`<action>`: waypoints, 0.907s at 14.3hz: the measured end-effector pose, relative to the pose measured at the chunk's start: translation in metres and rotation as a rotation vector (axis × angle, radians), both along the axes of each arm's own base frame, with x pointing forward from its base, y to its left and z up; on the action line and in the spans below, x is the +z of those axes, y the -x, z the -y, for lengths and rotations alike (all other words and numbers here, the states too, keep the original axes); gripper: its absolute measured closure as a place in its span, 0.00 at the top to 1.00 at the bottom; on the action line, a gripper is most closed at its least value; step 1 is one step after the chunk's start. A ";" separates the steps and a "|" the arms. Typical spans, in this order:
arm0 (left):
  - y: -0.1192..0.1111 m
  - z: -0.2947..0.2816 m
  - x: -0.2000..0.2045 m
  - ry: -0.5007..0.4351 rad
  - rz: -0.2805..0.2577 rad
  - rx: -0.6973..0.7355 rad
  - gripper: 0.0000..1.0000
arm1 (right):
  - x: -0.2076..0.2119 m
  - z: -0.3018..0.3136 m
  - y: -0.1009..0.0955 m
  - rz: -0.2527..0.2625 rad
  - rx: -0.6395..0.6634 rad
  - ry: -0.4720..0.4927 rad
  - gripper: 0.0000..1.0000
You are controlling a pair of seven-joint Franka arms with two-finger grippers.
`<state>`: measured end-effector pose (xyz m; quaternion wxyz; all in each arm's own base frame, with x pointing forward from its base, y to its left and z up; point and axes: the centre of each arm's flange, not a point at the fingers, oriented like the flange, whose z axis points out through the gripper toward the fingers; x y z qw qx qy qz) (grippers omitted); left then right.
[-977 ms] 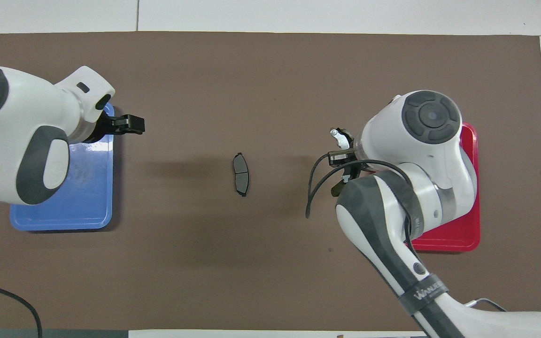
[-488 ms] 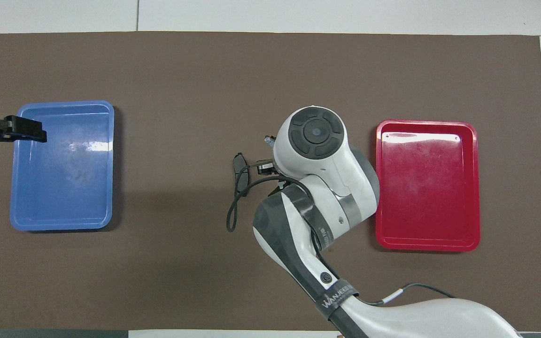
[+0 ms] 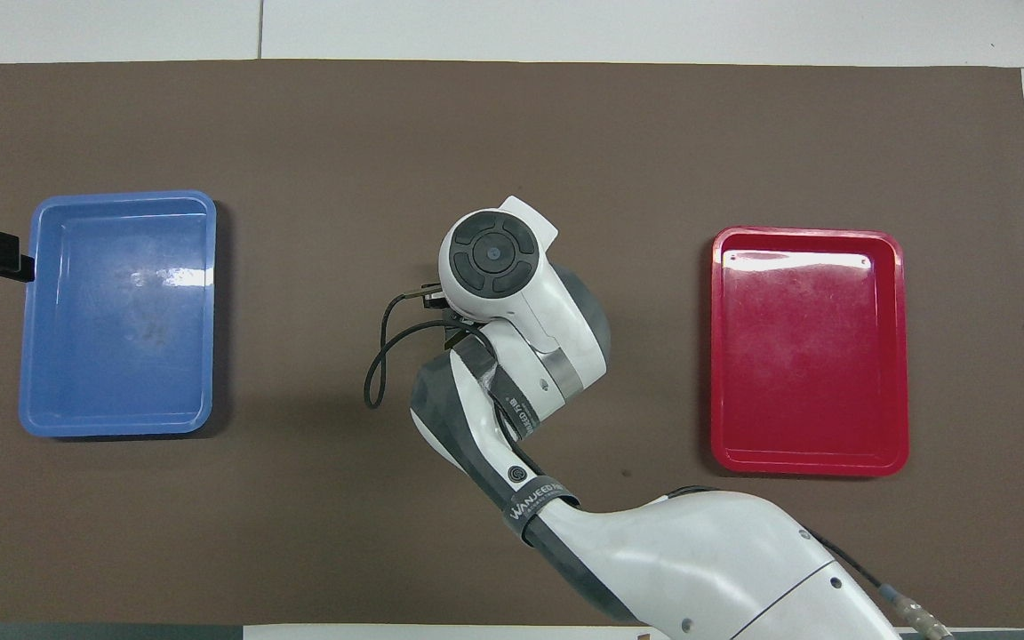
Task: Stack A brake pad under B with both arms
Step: 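Lower the curved brake pad onto the small pad with the right gripper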
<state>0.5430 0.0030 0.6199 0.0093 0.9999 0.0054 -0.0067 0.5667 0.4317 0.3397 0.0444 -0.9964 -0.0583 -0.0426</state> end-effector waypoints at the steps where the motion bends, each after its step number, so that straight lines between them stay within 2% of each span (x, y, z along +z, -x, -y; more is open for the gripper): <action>1: 0.000 0.002 -0.005 0.000 -0.010 -0.003 1.00 | -0.001 -0.003 0.001 0.003 0.004 -0.006 0.43; 6: 0.005 0.010 -0.023 -0.001 -0.046 -0.018 1.00 | -0.015 -0.009 0.009 -0.012 0.017 -0.004 0.43; 13: 0.008 0.027 -0.024 -0.003 -0.032 -0.049 1.00 | -0.032 -0.010 0.019 -0.014 0.026 -0.008 0.43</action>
